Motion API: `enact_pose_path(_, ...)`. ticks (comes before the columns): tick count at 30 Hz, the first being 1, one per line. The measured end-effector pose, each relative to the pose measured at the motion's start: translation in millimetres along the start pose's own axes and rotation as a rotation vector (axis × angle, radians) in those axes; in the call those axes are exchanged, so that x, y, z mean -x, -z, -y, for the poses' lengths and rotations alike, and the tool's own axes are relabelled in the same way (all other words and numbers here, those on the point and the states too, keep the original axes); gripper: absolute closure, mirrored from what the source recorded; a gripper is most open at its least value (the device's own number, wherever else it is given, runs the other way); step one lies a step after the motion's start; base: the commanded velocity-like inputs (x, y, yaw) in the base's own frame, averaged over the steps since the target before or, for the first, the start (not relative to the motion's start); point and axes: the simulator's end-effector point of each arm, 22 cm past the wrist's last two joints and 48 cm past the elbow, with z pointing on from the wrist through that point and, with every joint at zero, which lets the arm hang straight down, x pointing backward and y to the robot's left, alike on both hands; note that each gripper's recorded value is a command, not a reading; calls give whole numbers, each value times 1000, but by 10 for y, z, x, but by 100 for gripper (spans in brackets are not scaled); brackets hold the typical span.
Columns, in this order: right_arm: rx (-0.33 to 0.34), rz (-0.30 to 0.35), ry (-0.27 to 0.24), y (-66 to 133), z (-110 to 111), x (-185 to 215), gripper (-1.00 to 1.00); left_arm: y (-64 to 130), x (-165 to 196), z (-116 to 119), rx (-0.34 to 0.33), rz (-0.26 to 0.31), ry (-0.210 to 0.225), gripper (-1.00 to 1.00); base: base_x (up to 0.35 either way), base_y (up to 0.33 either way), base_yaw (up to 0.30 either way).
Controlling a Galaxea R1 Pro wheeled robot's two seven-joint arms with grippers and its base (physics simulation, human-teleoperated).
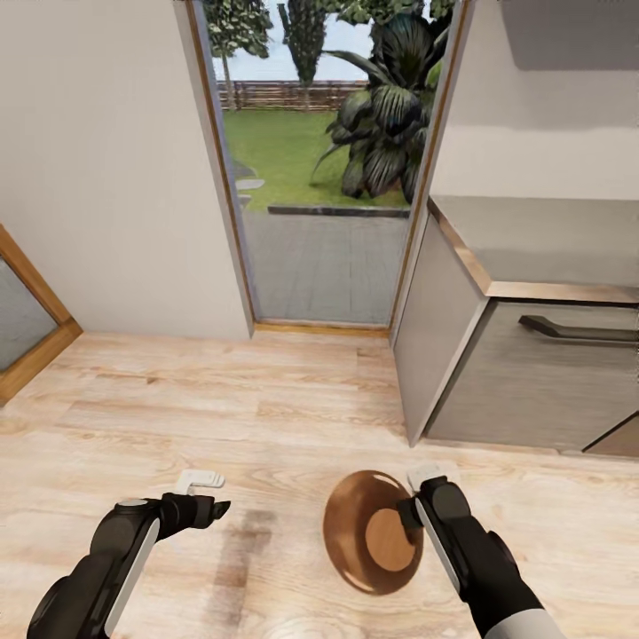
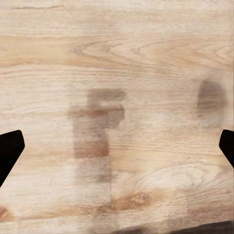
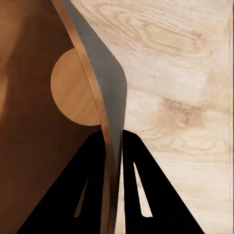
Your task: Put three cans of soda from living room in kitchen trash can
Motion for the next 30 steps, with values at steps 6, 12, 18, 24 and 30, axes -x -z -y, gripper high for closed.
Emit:
enact_pose_path(6,56,22,-32,169,-99,122,100,98,68,8,1,-1,-1,-100,0,0,0)
enact_pose_path(12,43,52,-28,351,-43,262,100,195,134,18,2,-2,-1,-100,0,0,0)
enact_pose_path(18,46,56,-25,476,-54,319,100,283,186,26,2,-6,0,-100,0,0,0)
enact_pose_path(24,93,52,-40,591,-194,355,100,340,176,34,0,-25,6,-100,0,0,0)
enact_pose_path(30,79,47,-31,686,-156,373,100,378,136,67,-5,-51,17,-100,0,0,0)
